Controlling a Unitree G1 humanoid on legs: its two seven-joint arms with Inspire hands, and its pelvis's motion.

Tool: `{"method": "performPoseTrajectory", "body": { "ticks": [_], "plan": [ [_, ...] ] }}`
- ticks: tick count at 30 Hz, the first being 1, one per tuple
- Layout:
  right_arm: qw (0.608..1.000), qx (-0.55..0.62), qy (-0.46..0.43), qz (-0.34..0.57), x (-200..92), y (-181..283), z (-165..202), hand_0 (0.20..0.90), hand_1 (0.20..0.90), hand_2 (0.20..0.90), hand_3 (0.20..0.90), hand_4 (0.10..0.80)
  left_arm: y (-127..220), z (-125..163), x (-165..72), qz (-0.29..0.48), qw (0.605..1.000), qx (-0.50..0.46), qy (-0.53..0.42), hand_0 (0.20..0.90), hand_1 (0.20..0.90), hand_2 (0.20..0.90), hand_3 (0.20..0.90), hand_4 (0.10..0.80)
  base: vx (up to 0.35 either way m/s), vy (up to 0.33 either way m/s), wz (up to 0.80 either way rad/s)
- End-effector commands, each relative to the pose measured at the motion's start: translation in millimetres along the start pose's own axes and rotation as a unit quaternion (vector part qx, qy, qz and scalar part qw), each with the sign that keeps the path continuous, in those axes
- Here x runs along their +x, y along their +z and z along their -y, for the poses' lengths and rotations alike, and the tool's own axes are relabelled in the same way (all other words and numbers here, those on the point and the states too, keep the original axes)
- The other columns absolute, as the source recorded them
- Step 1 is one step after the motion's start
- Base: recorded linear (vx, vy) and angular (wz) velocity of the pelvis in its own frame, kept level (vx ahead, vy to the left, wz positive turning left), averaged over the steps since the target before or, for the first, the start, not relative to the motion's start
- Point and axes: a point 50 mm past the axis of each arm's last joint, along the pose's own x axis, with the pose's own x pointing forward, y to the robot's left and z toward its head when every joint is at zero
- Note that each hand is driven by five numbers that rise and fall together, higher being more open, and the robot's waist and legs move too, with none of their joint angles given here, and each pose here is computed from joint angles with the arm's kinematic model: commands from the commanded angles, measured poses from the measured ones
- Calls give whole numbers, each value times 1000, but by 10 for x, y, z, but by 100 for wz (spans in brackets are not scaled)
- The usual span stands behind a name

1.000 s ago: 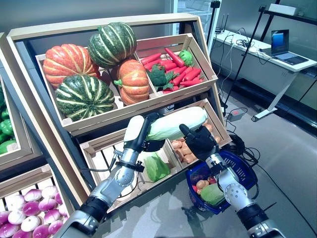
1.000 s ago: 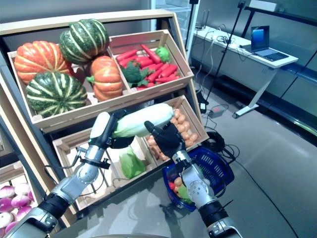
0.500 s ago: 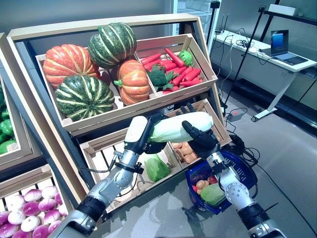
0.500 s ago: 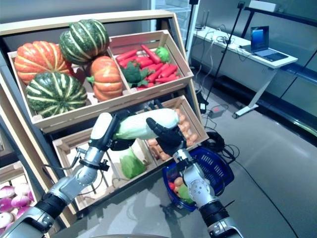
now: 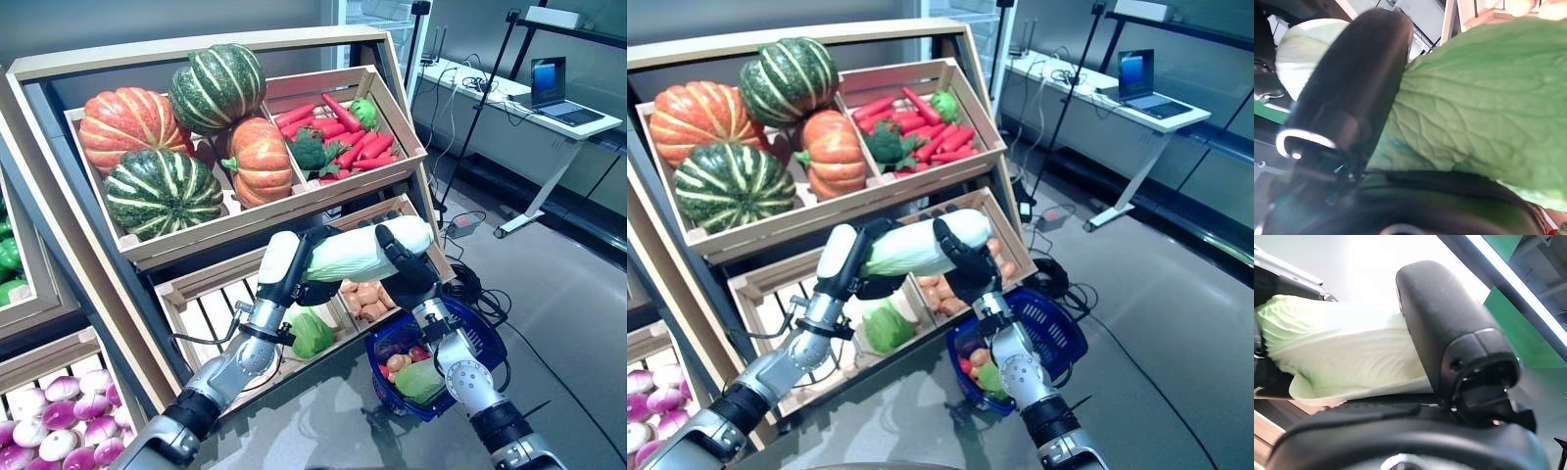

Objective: Put vegetables into the basket

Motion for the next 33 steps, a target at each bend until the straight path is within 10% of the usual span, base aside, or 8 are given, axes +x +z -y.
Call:
{"method": "performPoseTrajectory", "body": {
  "ticks": [1,2,3,33],
  "plan": [
    [955,70,231,171,593,518,-913,300,300,300,300,400,419,186,179,130,988,-57,-62,300,300,300,300,400,0,0,0],
    [955,70,229,174,587,524,-904,300,300,300,300,400,406,181,177,123,989,-61,-61,324,324,324,324,416,0,0,0],
    [955,69,227,177,581,534,-899,300,300,300,300,400,380,176,177,109,990,-64,-58,900,900,900,900,800,0,0,0],
    [941,-163,-99,281,-15,1624,131,300,300,300,300,400,-1132,-555,-500,-367,926,84,13,900,900,900,900,800,19,-10,-4]
  ]
}}
